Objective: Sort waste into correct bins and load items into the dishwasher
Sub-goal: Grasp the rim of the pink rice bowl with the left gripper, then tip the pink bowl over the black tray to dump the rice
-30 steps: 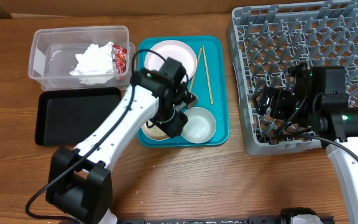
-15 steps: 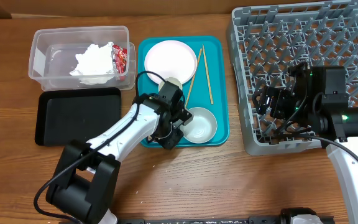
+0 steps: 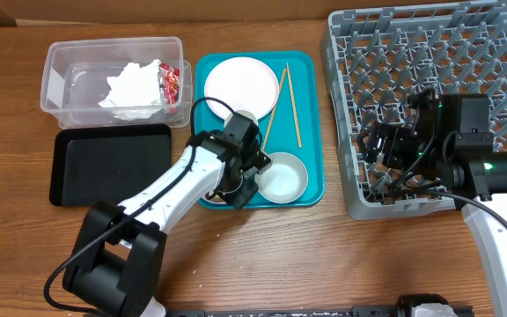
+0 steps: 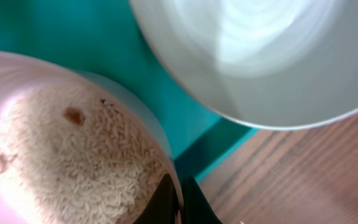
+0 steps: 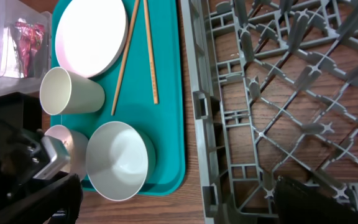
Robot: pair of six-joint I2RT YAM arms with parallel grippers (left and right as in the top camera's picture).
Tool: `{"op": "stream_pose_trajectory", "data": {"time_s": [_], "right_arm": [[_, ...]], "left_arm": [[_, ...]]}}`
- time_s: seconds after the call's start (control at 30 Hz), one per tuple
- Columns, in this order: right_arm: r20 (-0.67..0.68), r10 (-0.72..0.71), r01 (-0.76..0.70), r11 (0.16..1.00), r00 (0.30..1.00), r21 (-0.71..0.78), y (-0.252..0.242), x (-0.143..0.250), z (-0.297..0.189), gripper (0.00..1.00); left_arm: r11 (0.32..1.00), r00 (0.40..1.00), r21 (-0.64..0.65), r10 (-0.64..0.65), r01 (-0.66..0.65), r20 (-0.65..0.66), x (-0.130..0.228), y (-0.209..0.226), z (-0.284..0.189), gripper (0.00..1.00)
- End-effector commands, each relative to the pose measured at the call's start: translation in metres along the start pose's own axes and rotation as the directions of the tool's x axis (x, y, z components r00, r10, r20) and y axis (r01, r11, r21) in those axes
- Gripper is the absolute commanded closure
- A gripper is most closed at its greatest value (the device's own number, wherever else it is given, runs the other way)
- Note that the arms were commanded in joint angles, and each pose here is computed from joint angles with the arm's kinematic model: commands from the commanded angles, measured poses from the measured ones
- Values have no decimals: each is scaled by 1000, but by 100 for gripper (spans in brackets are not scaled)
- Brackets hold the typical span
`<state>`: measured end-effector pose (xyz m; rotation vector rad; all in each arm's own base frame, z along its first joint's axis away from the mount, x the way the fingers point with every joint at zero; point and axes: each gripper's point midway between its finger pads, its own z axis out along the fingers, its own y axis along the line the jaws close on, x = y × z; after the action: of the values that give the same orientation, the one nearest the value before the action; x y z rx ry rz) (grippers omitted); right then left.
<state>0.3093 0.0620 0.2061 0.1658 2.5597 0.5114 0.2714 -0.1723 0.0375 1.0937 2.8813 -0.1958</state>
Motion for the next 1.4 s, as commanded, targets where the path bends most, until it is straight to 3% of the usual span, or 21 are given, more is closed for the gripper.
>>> {"op": "stream_pose_trajectory", "data": {"time_s": [0.0, 0.4, 0.53, 0.7, 0.9, 1.17, 1.37], "right_arm": [[25, -14, 14, 1000, 1000, -4, 5, -8, -5, 0], [28, -14, 14, 1000, 1000, -4, 5, -9, -5, 0], [28, -14, 14, 1000, 1000, -4, 5, -9, -5, 0], [28, -14, 14, 1000, 1000, -4, 5, -9, -5, 0], [27, -14, 14, 1000, 1000, -5, 5, -9, -5, 0], [27, -14, 14, 1000, 1000, -5, 5, -9, -5, 0], [27, -14, 14, 1000, 1000, -5, 5, -9, -5, 0]], "left_arm": [[997, 997, 26, -75, 75, 12, -12, -3, -18, 96], [943, 942, 84, -329, 323, 71, -22, 35, -116, 96], [869, 864, 125, -492, 479, 111, -2, 68, -139, 96], [784, 776, 283, -608, 553, 168, 21, 106, -153, 96], [676, 681, 547, -692, 494, 240, 41, 133, -151, 96], [496, 418, 766, -848, 409, 325, 72, 190, -148, 96], [377, 276, 895, -910, 240, 309, 77, 214, -156, 96]]}}
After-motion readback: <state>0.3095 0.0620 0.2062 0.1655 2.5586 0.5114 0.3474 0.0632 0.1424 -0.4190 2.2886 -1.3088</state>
